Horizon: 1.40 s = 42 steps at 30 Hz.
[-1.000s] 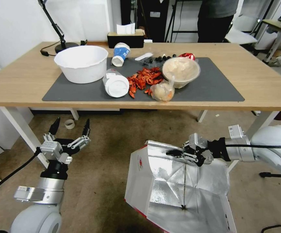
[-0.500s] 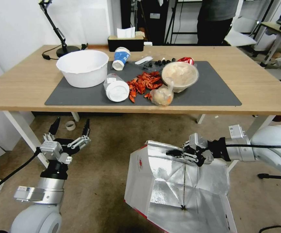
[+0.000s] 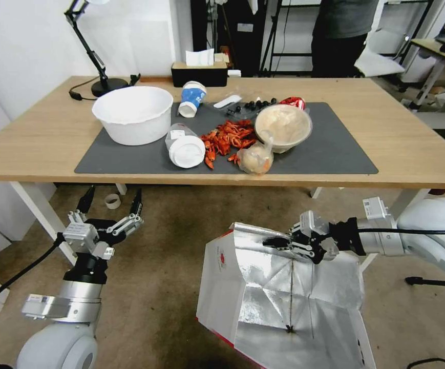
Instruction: Pick up the food delivery bag from the floor and place it on the table.
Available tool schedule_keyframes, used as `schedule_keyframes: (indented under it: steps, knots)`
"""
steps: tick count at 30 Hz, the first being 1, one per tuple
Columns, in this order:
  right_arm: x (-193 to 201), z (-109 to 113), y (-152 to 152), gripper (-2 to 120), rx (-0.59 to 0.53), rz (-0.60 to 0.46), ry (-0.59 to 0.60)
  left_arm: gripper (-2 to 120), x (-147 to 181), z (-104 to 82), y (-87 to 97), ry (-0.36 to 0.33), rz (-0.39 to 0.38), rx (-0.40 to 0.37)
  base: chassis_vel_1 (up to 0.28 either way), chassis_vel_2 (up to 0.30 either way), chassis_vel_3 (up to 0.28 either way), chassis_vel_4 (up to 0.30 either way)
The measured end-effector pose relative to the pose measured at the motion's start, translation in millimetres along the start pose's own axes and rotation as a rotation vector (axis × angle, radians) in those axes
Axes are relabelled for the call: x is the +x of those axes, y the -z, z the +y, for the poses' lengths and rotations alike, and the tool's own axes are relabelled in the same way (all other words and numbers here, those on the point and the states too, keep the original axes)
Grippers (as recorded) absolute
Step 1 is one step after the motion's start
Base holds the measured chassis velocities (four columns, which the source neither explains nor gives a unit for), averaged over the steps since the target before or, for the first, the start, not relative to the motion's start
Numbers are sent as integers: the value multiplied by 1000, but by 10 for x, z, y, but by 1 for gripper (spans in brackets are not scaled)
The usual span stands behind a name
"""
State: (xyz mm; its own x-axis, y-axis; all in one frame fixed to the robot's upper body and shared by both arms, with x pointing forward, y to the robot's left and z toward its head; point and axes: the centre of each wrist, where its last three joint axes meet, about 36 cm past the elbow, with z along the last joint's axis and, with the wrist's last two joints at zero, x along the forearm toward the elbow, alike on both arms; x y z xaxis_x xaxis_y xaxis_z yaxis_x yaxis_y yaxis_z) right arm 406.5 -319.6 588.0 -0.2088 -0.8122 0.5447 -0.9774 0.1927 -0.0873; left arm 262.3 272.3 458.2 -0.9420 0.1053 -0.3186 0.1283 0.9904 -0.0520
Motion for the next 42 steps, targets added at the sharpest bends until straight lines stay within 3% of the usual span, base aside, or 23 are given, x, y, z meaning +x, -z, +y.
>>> schedule_keyframes:
  steps: [42]
  knots:
    - [10,-36,-28,0,-6,-12,16,100,-11,-1,1,-1,-2,2,0,0,0,0]
